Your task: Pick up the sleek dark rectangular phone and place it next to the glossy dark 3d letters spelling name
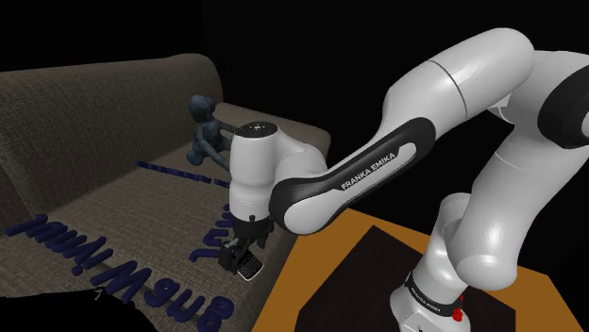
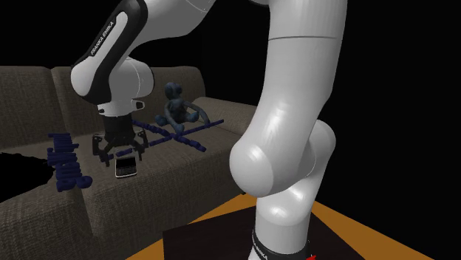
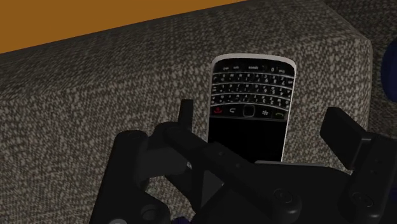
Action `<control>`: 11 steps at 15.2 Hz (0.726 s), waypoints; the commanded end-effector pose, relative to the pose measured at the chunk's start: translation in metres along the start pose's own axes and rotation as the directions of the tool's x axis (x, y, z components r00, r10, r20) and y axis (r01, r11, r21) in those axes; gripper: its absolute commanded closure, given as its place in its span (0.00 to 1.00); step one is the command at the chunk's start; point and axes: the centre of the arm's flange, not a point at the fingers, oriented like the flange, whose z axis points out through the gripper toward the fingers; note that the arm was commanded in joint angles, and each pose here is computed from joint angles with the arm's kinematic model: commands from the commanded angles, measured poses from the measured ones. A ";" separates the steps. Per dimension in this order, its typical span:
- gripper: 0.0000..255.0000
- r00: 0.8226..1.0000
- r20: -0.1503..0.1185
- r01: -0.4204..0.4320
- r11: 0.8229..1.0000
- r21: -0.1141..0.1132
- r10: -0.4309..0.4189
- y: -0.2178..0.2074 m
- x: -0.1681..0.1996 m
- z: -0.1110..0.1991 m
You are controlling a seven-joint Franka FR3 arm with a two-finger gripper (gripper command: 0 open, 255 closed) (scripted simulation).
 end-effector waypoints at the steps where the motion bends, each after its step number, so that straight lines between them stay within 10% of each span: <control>1: 0.00 1.000 0.000 0.000 1.000 0.000 0.000 -0.001 -0.001 -0.021; 11: 0.00 1.000 0.000 0.000 1.000 0.000 0.000 -0.001 -0.001 -0.044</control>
